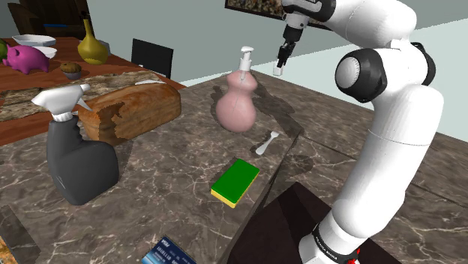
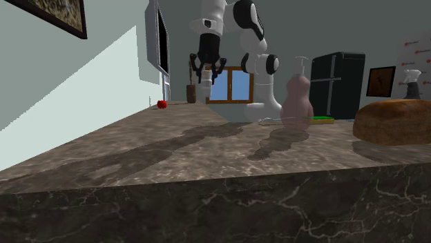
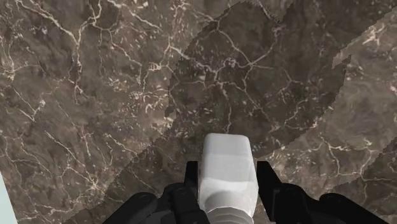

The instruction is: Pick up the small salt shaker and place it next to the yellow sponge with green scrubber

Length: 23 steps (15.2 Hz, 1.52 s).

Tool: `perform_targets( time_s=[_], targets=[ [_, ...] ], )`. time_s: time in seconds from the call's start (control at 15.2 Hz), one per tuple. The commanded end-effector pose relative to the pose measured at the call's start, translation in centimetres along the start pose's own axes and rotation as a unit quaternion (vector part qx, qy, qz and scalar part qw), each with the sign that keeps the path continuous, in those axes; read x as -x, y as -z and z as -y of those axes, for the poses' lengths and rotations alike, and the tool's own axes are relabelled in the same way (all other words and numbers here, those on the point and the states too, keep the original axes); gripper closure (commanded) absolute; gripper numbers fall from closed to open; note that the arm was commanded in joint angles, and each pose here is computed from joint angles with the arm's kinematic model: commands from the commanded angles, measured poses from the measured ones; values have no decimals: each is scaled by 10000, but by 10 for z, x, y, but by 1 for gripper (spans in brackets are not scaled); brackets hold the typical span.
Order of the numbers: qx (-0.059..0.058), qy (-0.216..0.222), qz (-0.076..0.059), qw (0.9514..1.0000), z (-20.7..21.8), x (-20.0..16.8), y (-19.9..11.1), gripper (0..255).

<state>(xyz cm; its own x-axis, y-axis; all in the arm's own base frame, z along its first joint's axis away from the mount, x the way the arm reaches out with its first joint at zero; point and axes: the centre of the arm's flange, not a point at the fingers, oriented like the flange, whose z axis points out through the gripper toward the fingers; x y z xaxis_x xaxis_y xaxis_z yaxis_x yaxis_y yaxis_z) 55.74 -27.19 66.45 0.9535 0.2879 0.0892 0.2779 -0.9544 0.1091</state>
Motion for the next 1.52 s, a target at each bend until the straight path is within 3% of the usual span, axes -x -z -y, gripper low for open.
perform_targets(
  time_s=[0.0,0.2,1.45],
  targets=[
    [-2,1,2,10000,-1,-1,11,255],
    [-2,1,2,10000,-2,-2,23,255],
    [-2,1,2,10000,243,42,54,255]
  ],
)
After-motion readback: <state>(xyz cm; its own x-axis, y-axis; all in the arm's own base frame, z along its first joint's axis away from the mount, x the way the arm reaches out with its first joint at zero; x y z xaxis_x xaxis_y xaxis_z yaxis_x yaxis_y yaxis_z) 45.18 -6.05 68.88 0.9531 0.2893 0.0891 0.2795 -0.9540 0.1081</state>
